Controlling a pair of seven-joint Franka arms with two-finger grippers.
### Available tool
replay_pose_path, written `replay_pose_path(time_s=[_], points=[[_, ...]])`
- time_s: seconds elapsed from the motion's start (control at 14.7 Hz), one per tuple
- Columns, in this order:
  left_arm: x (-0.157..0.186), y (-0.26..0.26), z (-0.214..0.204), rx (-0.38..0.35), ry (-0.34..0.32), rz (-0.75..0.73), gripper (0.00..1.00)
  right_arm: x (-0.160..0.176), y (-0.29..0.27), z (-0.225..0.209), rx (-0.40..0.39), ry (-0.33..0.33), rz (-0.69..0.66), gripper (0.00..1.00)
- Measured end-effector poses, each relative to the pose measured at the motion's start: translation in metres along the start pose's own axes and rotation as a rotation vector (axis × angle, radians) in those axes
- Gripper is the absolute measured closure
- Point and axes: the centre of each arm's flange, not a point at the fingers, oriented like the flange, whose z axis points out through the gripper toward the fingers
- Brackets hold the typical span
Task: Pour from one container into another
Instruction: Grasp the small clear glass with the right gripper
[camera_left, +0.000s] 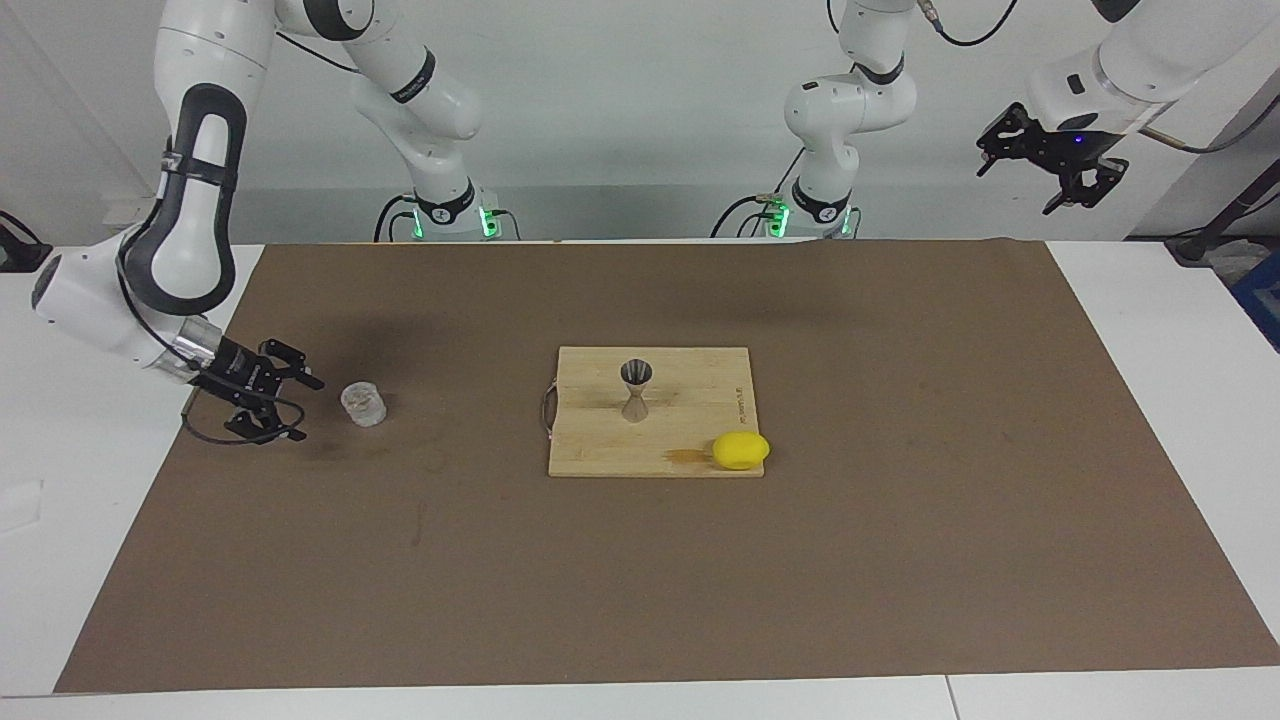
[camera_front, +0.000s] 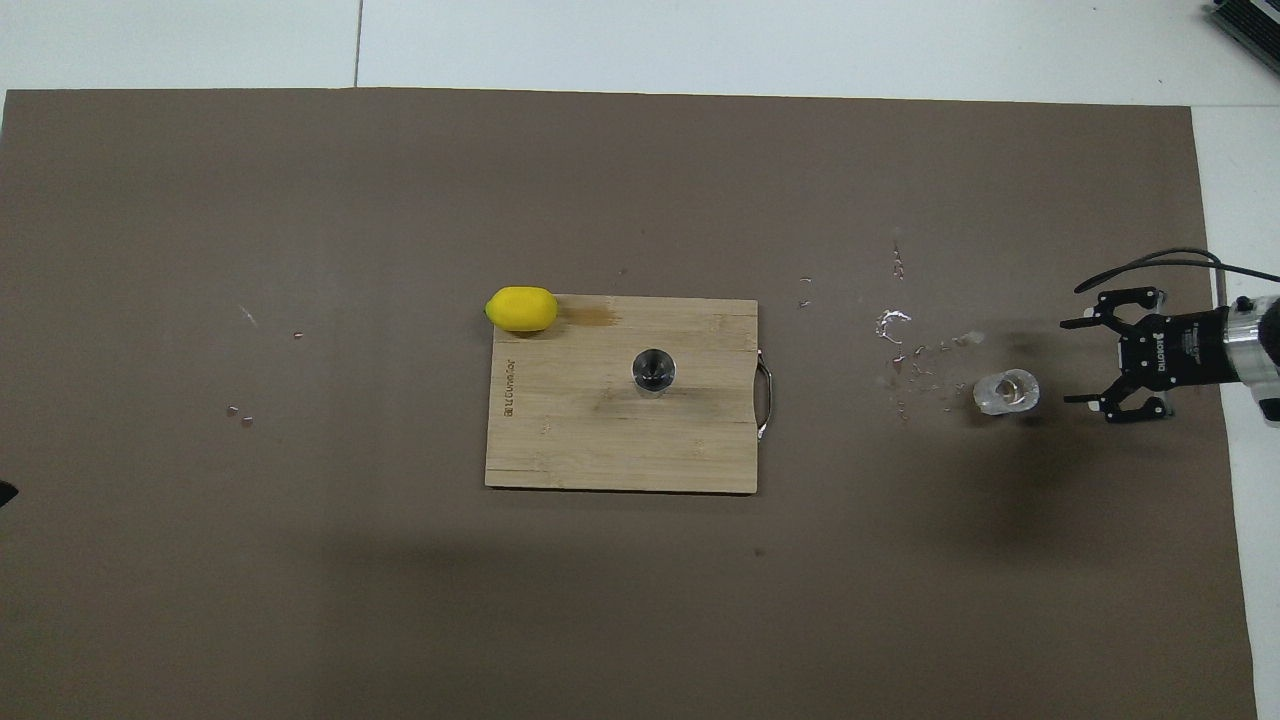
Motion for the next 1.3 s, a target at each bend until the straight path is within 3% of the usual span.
replay_pose_path(time_s=[0.2,0.55,0.82,1.3], points=[[0.0,-0.012,-0.021,0.011,0.008,-0.027,0.0,0.026,0.018,0.017,0.001,-0.055,-0.015,0.05],[-0.003,-0.014,-0.028,0.011,0.009,-0.036,0.0,0.02,0.03,0.046,-0.011,-0.13,0.026,0.12],[-0.002,-0.015,-0.028,0.005,0.007,-0.059,0.0,0.014,0.03,0.055,-0.003,-0.161,0.041,0.14],[-0.032,-0.006,-0.073,0.048,0.045,-0.117,0.0,0.001,0.024,0.061,0.007,-0.171,0.032,0.15]])
